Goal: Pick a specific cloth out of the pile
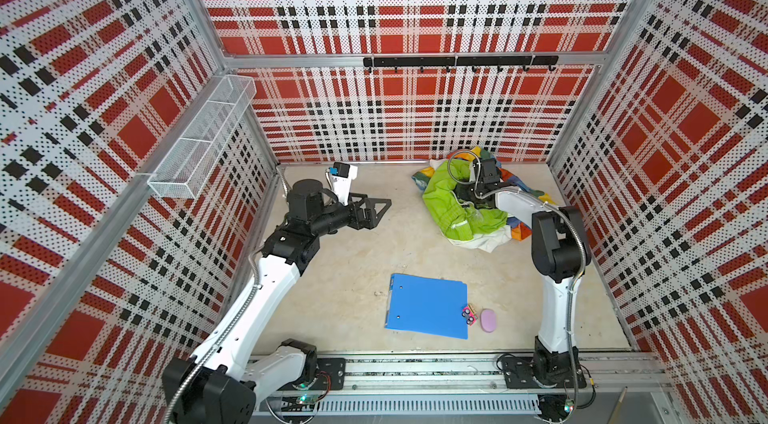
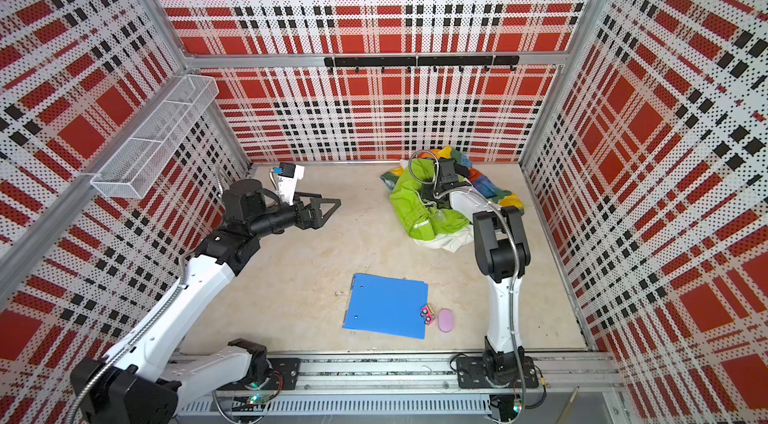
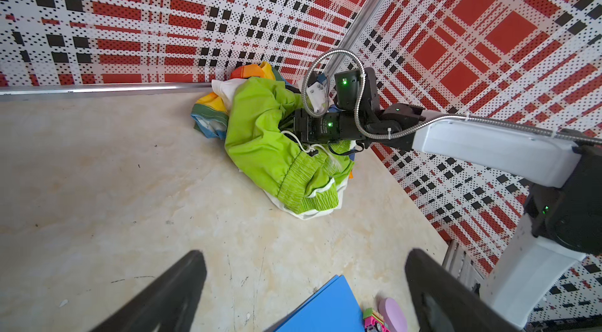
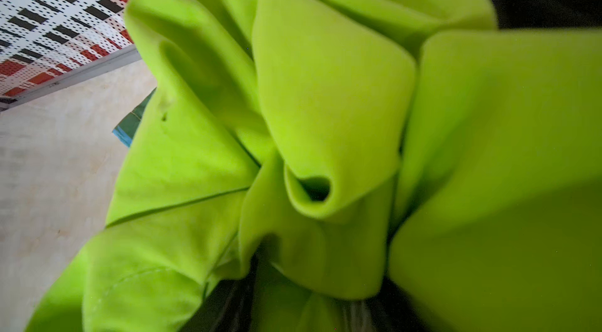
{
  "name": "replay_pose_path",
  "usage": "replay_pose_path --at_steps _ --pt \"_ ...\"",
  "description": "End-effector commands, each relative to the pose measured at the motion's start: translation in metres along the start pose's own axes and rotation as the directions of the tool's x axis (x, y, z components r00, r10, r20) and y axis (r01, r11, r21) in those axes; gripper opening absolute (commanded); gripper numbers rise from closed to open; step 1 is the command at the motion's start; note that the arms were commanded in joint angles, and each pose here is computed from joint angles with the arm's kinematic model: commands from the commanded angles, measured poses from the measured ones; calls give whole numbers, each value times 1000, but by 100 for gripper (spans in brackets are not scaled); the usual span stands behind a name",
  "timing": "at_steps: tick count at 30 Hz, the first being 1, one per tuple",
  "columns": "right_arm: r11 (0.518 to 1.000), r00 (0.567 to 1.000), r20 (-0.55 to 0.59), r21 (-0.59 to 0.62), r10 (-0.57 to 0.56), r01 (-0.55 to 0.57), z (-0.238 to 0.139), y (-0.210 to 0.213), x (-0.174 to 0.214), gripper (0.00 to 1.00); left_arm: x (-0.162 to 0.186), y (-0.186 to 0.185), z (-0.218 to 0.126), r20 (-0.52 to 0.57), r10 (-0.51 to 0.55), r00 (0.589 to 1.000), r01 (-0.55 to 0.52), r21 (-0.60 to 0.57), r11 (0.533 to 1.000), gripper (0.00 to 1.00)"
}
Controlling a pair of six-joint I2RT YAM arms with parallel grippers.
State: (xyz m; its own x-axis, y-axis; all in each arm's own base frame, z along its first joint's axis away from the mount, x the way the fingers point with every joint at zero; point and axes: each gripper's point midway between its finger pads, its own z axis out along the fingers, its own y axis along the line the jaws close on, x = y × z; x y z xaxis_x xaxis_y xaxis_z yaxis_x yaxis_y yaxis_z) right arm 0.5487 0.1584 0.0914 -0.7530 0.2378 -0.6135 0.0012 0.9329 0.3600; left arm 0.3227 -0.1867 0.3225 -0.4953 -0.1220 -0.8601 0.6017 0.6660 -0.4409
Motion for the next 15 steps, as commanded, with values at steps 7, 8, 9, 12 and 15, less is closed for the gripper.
replay_pose_path --at_steps 7,8,9,12,15 --pt "1000 997 76 -27 9 -7 -79 -4 -25 73 -9 -7 -5 46 35 998 -35 2 999 99" --pt "1000 995 96 -23 18 -16 -90 -13 -32 75 -8 -6 -5 44 33 998 -33 0 999 99" --pt "1000 993 115 -12 27 -26 -100 -23 -38 78 -8 -7 -5 44 32 998 -32 1 999 99" --pt "996 986 153 40 70 -77 -120 -66 -48 87 -8 -8 -5 45 34 998 -34 4 999 99" --pt "986 980 154 93 122 -138 -126 -109 -45 95 -8 -7 -5 43 32 999 -32 5 999 99"
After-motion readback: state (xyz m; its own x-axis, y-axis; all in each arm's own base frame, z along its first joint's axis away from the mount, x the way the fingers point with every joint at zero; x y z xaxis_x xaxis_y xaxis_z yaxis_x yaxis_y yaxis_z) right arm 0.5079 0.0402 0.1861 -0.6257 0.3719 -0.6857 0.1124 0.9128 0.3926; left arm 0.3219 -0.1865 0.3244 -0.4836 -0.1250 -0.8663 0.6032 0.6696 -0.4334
